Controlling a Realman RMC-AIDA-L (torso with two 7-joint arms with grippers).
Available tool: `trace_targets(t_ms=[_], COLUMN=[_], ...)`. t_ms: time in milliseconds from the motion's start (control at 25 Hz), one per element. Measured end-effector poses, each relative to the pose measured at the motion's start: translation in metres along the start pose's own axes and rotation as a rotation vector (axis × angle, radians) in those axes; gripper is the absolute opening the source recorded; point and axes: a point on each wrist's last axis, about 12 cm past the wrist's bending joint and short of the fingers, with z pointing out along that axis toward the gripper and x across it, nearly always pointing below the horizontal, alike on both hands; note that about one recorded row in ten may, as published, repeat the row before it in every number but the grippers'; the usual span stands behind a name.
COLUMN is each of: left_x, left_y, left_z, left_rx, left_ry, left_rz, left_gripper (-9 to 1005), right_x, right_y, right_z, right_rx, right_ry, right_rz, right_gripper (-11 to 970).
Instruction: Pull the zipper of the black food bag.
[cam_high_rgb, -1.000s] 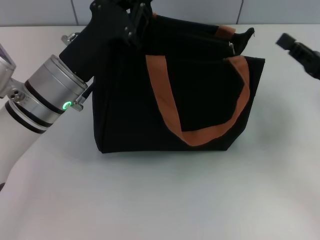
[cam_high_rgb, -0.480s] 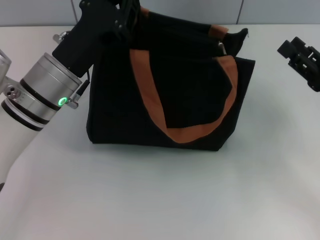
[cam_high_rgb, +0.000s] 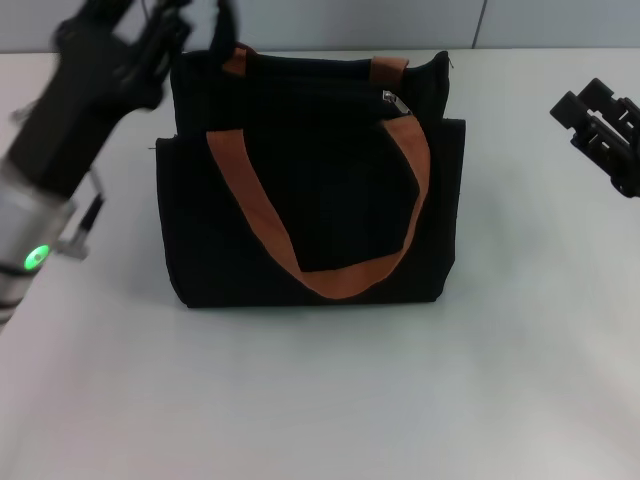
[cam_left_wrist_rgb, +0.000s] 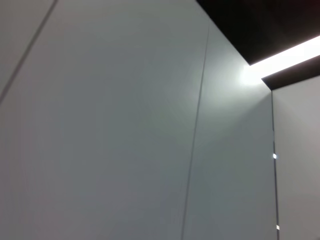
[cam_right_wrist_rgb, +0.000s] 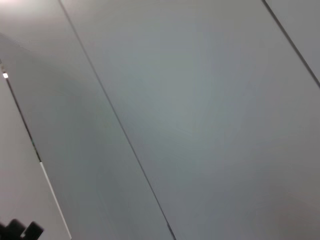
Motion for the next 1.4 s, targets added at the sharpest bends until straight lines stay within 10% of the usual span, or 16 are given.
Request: trace_targets(t_ms=[360,600,1040,1400], left_x=[-0.028,-0.051,-0.029,-0.012], left_y=[-0.003,0.006,-0.015,-0.02], left_z=[-0.086,-0.118,-0.106,-0.09], left_rx=[-0.162,-0.096,0.371,0.555], left_ry=[-0.027,0.131,0.461,0.598], left_rz=[0.082,0.021,0.052,0.009], left_gripper=[568,767,784,783], right_x=[0.003,0.0,0.007,0.035], right_y=[0.005,0.01,0.026,0.046], right_z=[-0.009,-0.027,-0.027,-0.029], right_rx=[0.009,0.017,-0.207,-0.453], right_ry=[-0.047,-0.101,0.073,0.262], right_rz=[-0.087,-0.097,-0.215,-0.338], right_gripper=[751,750,750,751])
